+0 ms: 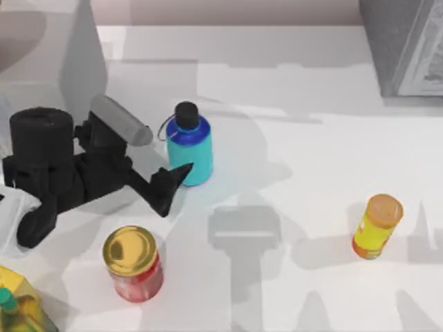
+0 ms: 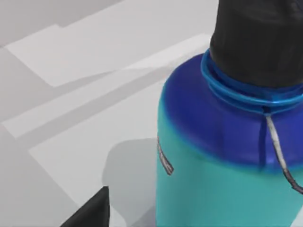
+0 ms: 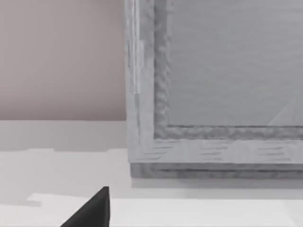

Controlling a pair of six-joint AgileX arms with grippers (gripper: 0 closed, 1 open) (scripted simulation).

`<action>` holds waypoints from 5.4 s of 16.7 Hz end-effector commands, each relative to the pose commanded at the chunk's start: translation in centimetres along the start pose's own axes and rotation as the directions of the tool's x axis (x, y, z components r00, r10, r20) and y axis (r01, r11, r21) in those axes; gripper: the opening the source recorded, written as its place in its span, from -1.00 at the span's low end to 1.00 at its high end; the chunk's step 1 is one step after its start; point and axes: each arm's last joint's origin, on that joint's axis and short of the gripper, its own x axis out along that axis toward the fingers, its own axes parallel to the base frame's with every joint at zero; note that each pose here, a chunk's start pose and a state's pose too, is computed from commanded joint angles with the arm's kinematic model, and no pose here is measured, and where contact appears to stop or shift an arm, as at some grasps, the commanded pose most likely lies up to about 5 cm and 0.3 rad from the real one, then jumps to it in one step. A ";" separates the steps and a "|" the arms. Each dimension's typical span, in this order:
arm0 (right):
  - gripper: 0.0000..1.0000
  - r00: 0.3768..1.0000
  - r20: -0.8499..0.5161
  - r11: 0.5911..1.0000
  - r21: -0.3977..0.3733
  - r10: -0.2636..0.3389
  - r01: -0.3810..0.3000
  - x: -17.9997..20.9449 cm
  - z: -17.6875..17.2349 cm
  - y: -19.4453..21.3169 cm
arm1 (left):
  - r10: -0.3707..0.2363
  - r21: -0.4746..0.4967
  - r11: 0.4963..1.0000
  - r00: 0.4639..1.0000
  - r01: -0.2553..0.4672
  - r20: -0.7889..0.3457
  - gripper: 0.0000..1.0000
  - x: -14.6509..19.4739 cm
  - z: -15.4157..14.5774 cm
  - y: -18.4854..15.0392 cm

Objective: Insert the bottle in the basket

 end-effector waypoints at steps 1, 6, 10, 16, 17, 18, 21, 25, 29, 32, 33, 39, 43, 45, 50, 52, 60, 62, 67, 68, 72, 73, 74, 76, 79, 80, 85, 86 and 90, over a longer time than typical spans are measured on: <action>1.00 1.000 0.000 1.000 0.000 0.000 0.000 0.0 0.0 0.0 | -0.001 0.001 1.000 1.000 0.001 0.000 1.00 0.8 0.0 0.0; 1.00 1.000 0.000 1.000 0.000 0.000 0.000 0.0 0.0 0.0 | -0.001 0.000 1.000 1.000 0.001 -0.001 1.00 5.2 -0.1 0.0; 1.00 1.000 0.000 1.000 0.000 0.000 0.000 0.0 0.0 0.0 | -0.001 0.000 1.000 1.000 0.001 0.000 1.00 6.1 -0.1 -0.1; 1.00 1.000 0.000 1.000 0.000 0.000 0.000 0.0 0.0 0.0 | -0.001 0.000 1.000 1.000 0.001 0.000 0.25 6.1 -0.1 -0.1; 1.00 1.000 0.000 1.000 0.000 0.000 0.000 0.0 0.0 0.0 | -0.001 0.000 1.000 1.000 0.001 0.000 0.10 6.1 -0.1 -0.1; 1.00 1.000 0.000 1.000 0.000 0.000 0.000 0.0 0.0 0.0 | -0.001 0.000 1.000 1.000 0.001 0.000 -0.06 6.1 -0.1 -0.1; 1.00 1.000 0.000 1.000 0.000 0.000 0.000 0.0 0.0 0.0 | -0.001 0.000 1.000 1.000 0.001 0.000 -0.51 6.1 -0.1 -0.1; 1.00 1.000 0.000 1.000 0.000 0.000 0.000 0.0 0.0 0.0 | -0.001 0.000 1.000 1.000 0.001 0.000 -1.00 6.1 -0.1 -0.1; 1.00 1.000 0.000 1.000 0.000 0.000 0.000 0.0 0.0 0.0 | -0.001 0.000 1.000 1.000 0.001 0.000 -1.00 6.1 -0.1 -0.1; 1.00 1.000 0.000 1.000 0.000 0.000 0.000 0.0 0.0 0.0 | -0.001 0.000 1.000 1.000 0.001 0.000 -1.00 6.1 -0.1 -0.1; 1.00 1.000 0.000 1.000 0.000 0.000 0.000 0.0 0.0 0.0 | 0.001 0.008 1.000 1.000 -0.001 0.019 -1.00 6.0 0.5 0.0; 1.00 1.000 0.000 1.000 0.000 0.000 0.000 0.0 0.0 0.0 | -0.056 0.061 0.997 0.998 0.056 -0.015 -1.00 4.2 1.9 0.8; 1.00 1.000 0.000 1.000 0.000 0.000 0.000 0.0 0.0 0.0 | -0.109 0.110 0.987 0.992 0.116 -0.067 -1.00 0.1 3.9 3.0; 1.00 1.000 0.000 1.000 0.000 0.000 0.000 0.0 0.0 0.0 | -0.129 0.129 0.982 0.988 0.139 -0.084 -1.00 -2.9 5.0 4.2; 1.00 1.000 0.000 1.000 0.000 0.000 0.000 0.0 0.0 0.0 | -0.143 0.145 0.977 0.986 0.154 -0.084 -1.00 -12.4 7.4 5.9; 1.00 1.000 0.000 1.000 0.000 0.000 0.000 0.0 0.0 0.0 | -0.131 0.134 0.981 0.989 0.140 -0.070 -1.00 -16.4 7.9 5.5; 1.00 1.000 0.000 1.000 0.000 0.000 0.000 0.0 0.0 0.0 | -0.026 0.027 0.999 1.000 0.026 0.005 -1.00 -26.7 8.1 0.9; 1.00 1.000 0.000 1.000 0.000 0.000 0.000 0.0 0.0 0.0 | -0.006 0.012 1.000 1.000 0.006 0.016 -1.00 -27.6 8.0 0.2; 1.00 1.000 0.000 1.000 0.000 0.000 0.000 0.0 0.0 0.0 | 0.001 0.008 1.000 1.000 -0.001 0.019 -1.00 -27.8 8.0 0.0; 1.00 1.000 0.000 1.000 0.000 0.000 0.000 0.0 0.0 0.0 | -0.004 0.005 1.000 1.000 0.004 0.016 -1.00 -27.7 7.9 0.1; 1.00 1.000 0.000 1.000 0.000 0.000 0.000 0.0 0.0 0.0 | 0.017 -0.011 1.000 1.000 -0.017 -0.024 -1.00 -27.8 9.3 1.2; 1.00 1.000 0.000 1.000 0.000 0.000 0.000 0.0 0.0 0.0 | 0.034 -0.020 0.999 0.998 -0.035 -0.045 -1.00 -27.8 10.1 1.9; 1.00 1.000 0.000 1.000 0.000 0.000 0.000 0.0 0.0 0.0 | 0.059 -0.029 0.998 0.996 -0.061 -0.069 -1.00 -28.0 11.2 2.7; 1.00 1.000 0.000 1.000 0.000 0.000 0.000 0.0 0.0 0.0 | 0.134 -0.045 0.989 0.985 -0.140 -0.112 -1.00 -28.4 14.0 4.6; 1.00 1.000 0.000 1.000 0.000 0.000 0.000 0.0 0.0 0.0 | 0.300 -0.073 0.947 0.944 -0.312 -0.138 -1.00 -29.1 19.4 7.5; 1.00 1.000 0.000 1.000 0.000 0.000 0.000 0.0 0.0 0.0 | 0.362 -0.089 0.923 0.923 -0.374 -0.133 -1.00 -29.3 21.3 8.4; 1.00 1.000 0.000 1.000 0.000 0.000 0.000 0.0 0.0 0.0 | 0.613 -0.211 0.765 0.789 -0.608 -0.049 -1.00 -29.3 28.4 11.6; 1.00 1.000 0.000 1.000 0.000 0.000 0.000 0.0 0.0 0.0 | 0.642 -0.233 0.740 0.766 -0.631 -0.034 -1.00 -29.1 29.1 12.1; 1.00 1.000 0.000 1.000 0.000 0.000 0.000 0.0 0.0 0.0 | 0.682 -0.269 0.703 0.732 -0.659 -0.012 -1.00 -28.6 30.2 12.9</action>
